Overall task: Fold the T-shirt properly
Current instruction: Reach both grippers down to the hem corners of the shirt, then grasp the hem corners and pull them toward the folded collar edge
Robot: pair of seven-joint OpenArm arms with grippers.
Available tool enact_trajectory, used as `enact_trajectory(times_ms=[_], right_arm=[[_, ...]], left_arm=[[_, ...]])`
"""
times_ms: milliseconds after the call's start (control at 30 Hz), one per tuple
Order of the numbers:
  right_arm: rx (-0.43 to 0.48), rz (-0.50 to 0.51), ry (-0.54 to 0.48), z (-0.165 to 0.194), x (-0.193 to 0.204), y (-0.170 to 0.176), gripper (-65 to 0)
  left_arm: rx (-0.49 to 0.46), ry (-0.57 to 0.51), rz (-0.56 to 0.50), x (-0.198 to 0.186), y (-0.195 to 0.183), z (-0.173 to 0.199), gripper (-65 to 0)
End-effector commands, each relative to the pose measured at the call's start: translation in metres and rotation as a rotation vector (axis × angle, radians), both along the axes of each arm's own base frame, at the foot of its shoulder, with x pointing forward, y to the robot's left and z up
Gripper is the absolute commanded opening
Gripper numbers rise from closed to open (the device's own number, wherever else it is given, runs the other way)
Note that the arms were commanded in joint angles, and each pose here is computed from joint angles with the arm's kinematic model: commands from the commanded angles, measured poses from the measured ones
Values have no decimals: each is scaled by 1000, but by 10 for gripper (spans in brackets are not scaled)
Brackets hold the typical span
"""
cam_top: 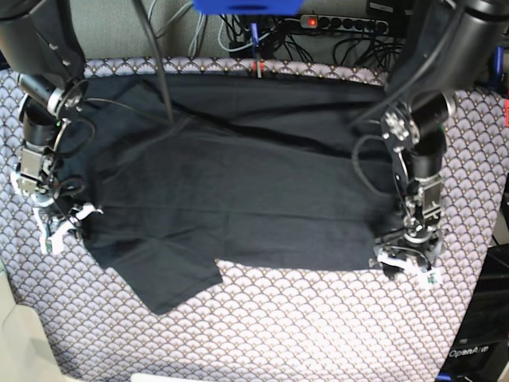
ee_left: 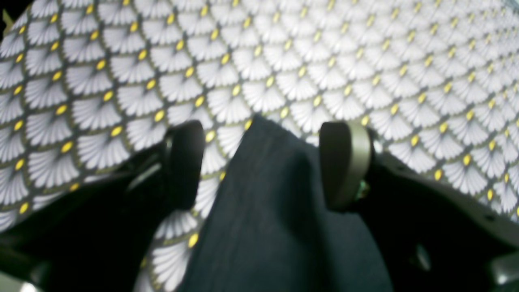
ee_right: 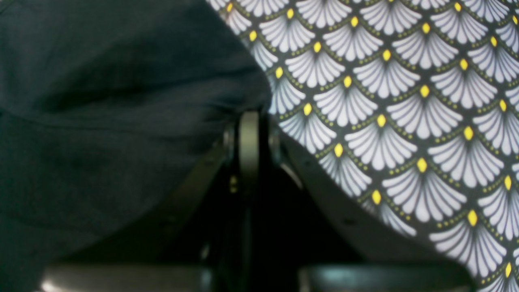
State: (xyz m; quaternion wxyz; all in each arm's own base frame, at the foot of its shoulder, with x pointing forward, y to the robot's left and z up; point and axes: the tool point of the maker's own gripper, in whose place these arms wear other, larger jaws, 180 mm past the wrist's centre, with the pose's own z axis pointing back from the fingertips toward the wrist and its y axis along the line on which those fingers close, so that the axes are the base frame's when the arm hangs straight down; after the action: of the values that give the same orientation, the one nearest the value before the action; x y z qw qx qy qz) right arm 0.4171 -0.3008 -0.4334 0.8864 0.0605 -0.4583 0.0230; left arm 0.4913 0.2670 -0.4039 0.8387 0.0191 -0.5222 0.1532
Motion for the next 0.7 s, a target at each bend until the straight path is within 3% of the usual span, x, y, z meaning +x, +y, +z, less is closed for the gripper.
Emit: enact_trajectory(times_ms=[0,400,467,533,633,667], right_arm=[[-36,22,59,-6,-5,-4,-650],[-39,21,54,-3,-3,-5,-650],[-40,22,53,-3,-3,-5,-650],[-40,22,53,-3,-3,-5,-650],[-38,23,58,-5,-4,-4,-650],[-40,22,56,-4,-4,-5,-650]], left_arm=[[7,-74,5,16,4,24,-214],[-4,-15,30,-5,-7,-14,-216],[-7,-11,26,-8,-10,-18,-239],[-6,-6,26,-10,-10,-20,-358],[-8,-5,35,-9,-9,-19,-621],[-8,-5,34,-9,-9,-19,-650]])
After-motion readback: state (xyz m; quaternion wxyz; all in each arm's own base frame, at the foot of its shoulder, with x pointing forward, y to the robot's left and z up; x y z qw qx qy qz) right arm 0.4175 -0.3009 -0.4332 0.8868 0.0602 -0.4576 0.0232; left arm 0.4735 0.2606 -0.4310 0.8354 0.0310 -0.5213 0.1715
